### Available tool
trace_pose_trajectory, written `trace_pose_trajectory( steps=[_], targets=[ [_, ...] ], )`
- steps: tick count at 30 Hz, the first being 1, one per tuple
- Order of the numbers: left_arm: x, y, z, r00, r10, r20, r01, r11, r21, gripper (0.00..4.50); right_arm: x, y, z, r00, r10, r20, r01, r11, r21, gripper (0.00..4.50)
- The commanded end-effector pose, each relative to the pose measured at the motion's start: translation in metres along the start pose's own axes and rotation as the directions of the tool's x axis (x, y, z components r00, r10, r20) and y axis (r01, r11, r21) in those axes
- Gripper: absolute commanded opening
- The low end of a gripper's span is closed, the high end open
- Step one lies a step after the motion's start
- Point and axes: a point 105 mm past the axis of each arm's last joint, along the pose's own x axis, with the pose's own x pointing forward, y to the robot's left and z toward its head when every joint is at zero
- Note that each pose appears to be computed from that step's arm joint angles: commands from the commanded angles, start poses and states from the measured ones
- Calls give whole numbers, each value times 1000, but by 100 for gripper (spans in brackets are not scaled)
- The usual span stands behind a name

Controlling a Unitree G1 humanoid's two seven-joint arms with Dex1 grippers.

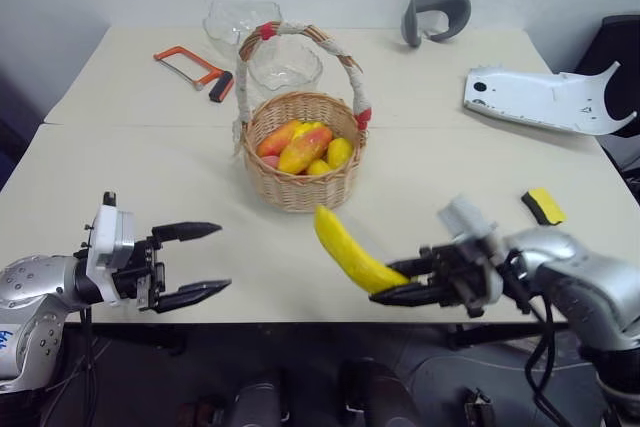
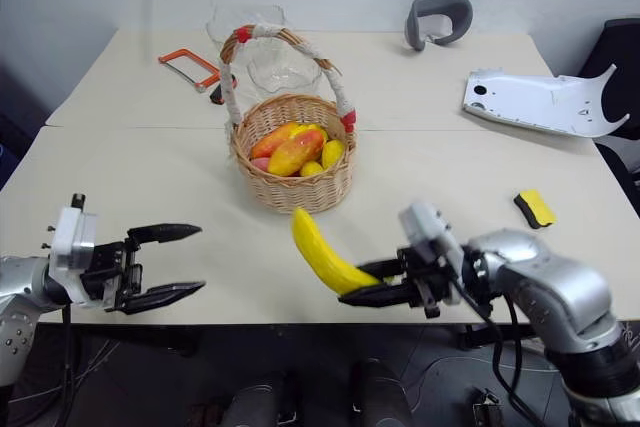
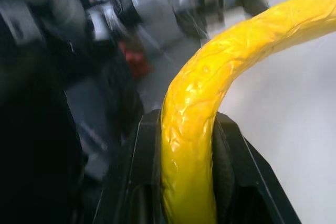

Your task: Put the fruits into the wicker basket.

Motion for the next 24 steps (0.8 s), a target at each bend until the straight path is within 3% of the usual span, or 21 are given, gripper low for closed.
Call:
trace_pose_trajectory(
  steps=[1,6,11,13,14,18,20,23,24],
  targets=[
    [-15,18,15,979,179,96,-180,984,-6,450,31,-53,29,960,-251,122,262,962,-76,75],
    [-11,24,15,959,236,156,-234,972,-28,450,63,-101,57,885,-423,194,442,894,-66,75],
    [-6,28,17,929,303,212,-304,952,-29,450,82,-152,63,755,-648,98,655,749,-93,75],
    [-6,21,9,936,294,193,-288,956,-59,450,86,-159,62,735,-673,89,678,724,-124,75],
    [-5,19,8,940,286,189,-280,958,-56,450,86,-162,62,728,-679,91,685,717,-133,148],
    [-3,21,19,932,291,216,-293,956,-21,450,82,-160,63,745,-658,110,667,728,-162,281],
    [-3,23,27,929,291,229,-295,955,-14,450,81,-150,65,794,-596,123,608,771,-190,340],
    [-1,27,39,935,263,236,-272,962,4,450,68,-107,59,914,-390,113,406,890,-207,442],
    [-1,27,40,937,257,234,-266,964,4,450,58,-87,53,947,-304,107,320,924,-207,446]
  ],
)
